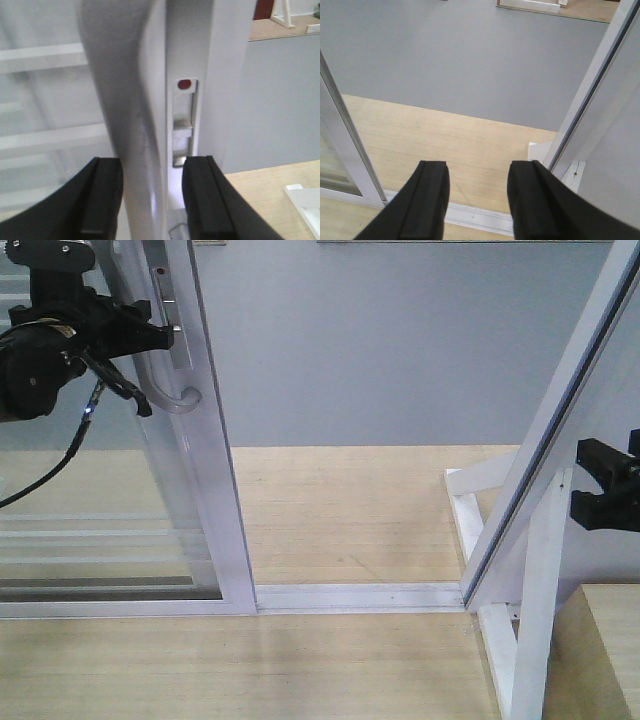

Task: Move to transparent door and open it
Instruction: 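Grip the handle with the left gripper and push the door further open, then open the left gripper and withdraw it from the handle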

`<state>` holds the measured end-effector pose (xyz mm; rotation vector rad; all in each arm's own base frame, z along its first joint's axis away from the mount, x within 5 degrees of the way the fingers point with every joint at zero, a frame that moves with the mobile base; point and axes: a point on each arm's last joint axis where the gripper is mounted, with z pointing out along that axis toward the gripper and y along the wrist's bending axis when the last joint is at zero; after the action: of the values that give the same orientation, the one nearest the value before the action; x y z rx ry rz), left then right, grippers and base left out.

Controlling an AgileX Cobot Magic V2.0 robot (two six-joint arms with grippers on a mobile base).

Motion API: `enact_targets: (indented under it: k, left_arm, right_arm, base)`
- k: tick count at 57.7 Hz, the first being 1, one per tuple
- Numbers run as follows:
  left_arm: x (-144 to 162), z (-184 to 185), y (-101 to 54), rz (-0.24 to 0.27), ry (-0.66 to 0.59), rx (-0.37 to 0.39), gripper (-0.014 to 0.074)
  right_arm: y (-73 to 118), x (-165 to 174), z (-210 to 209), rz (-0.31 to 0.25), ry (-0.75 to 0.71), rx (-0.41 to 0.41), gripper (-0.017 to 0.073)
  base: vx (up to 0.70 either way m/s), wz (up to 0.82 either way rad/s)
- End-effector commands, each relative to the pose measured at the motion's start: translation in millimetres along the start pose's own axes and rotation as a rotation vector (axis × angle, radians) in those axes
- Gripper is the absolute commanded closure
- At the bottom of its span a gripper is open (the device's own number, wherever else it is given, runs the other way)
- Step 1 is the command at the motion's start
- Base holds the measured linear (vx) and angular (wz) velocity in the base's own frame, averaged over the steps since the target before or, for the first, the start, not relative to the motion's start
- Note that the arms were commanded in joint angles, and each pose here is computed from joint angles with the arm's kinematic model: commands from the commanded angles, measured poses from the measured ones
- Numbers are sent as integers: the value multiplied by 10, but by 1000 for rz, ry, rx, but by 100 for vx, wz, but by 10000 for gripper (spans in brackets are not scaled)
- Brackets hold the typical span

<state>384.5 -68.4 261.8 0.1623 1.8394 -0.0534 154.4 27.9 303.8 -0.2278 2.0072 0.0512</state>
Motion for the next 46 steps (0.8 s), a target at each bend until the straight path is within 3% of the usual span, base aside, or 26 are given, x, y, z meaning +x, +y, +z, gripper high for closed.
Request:
enact_targets:
  k: [1,15,36,46]
  left_arm:
    - [-316,-216,101,-28,-154,-43,176]
    - [-310,-650,151,-33,-205,-62,174]
    - [-269,-1600,179,-43,-287,-53,176]
    - [-182,-1793,183,-44,-292,-50,176]
  right_arm:
    - [-12,-158,-37,-12,-96,4,202]
    - [-12,-154,-36,-11,-91,4,202]
    - [-12,-138,-35,-4,-73,4,202]
    - [-12,-138,-35,-4,-73,4,202]
  base:
    - [0,0]
    - [0,0]
    - [0,0]
    - [0,0]
